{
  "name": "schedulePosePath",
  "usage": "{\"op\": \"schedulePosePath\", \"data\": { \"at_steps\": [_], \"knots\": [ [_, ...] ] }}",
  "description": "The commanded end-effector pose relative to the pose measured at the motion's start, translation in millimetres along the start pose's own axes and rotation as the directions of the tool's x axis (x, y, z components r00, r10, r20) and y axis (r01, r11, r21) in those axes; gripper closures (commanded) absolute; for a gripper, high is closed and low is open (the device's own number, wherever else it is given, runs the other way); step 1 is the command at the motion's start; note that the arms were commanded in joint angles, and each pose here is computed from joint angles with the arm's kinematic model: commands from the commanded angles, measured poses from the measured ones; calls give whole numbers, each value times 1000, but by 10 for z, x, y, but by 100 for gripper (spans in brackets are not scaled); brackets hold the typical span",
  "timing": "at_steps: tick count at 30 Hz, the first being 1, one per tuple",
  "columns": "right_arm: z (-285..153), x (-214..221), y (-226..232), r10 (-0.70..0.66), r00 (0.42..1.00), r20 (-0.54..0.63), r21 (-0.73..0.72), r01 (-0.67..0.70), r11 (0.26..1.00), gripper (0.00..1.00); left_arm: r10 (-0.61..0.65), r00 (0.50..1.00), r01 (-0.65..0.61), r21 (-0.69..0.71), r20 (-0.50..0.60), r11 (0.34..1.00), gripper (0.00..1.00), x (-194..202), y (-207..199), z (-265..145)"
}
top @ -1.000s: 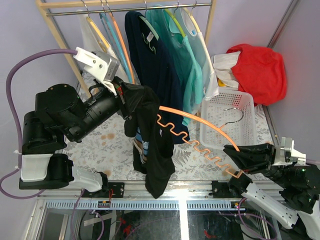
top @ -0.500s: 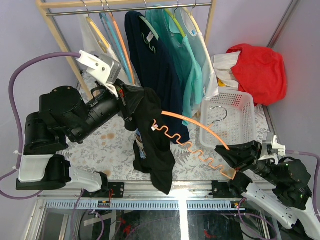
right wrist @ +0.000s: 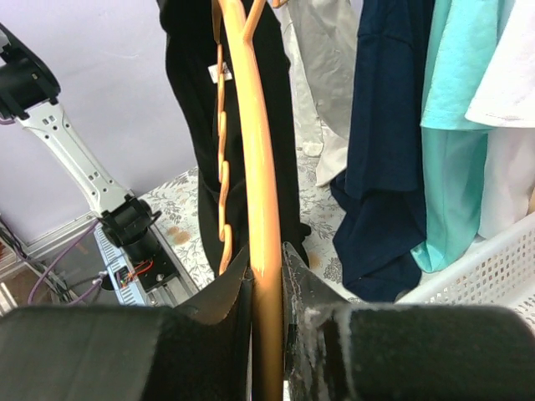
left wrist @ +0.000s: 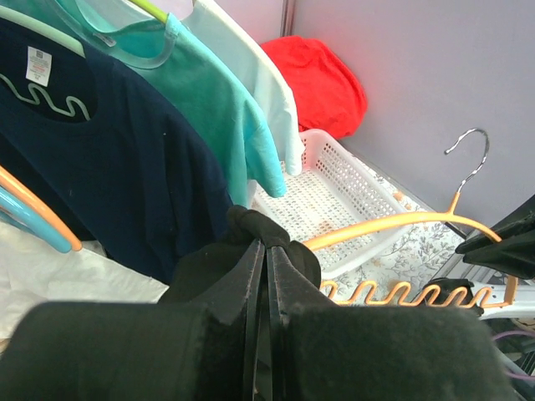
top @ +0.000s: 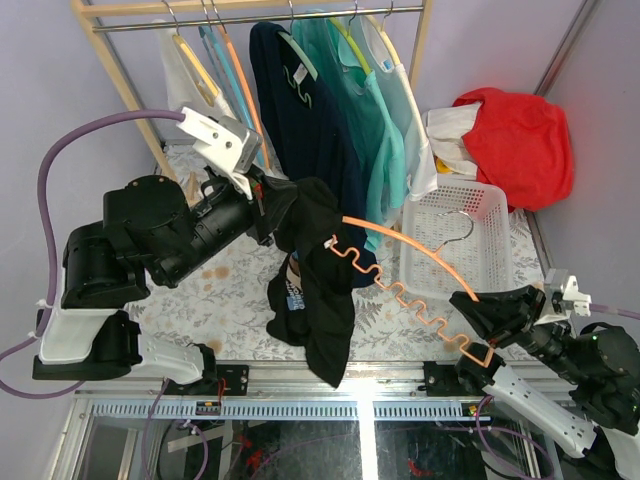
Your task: Place the t-shirt on the hanger
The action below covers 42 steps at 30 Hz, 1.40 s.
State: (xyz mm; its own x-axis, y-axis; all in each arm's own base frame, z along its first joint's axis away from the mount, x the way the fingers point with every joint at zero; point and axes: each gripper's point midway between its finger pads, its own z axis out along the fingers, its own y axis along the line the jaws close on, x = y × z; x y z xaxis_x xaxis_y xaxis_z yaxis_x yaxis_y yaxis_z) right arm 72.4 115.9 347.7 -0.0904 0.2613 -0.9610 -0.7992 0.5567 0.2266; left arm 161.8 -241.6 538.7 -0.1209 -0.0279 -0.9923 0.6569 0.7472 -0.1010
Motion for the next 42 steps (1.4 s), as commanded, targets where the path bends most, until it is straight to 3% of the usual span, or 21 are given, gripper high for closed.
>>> {"op": "schedulePosePath", "data": {
  "at_steps": [1, 8, 16, 22, 29, 37, 42],
  "knots": [
    [-104, -264, -86, -29, 996, 80, 65, 24, 998, 100, -33, 997, 33, -2, 69, 999, 100, -167, -16, 45],
    [-331, -437, -125, -57, 992, 113, 106, 45, 993, 100, -18, 999, 18, -26, 29, 999, 100, -37, -24, 133],
    [-353, -567, -8, -25, 980, 198, 43, 17, 999, 100, -15, 1000, 15, -18, 1, 1000, 100, 59, -114, 254],
    [-47, -341, 145, 40, 982, 182, -76, -27, 997, 100, -12, 1000, 12, -22, 7, 1000, 100, 41, -130, 293],
    [-162, -416, 255, 32, 984, 177, -123, -10, 992, 100, -33, 999, 34, -37, 31, 999, 100, -30, -43, 185],
    [-94, -215, 446, 70, 992, 108, -242, -42, 969, 100, -42, 995, 39, 44, 88, 998, 100, -279, -162, 133],
    [-1, -120, 379, 72, 995, 76, -210, -55, 976, 100, -62, 991, 47, 126, 121, 991, 100, -416, -294, 90]
  ]
}}
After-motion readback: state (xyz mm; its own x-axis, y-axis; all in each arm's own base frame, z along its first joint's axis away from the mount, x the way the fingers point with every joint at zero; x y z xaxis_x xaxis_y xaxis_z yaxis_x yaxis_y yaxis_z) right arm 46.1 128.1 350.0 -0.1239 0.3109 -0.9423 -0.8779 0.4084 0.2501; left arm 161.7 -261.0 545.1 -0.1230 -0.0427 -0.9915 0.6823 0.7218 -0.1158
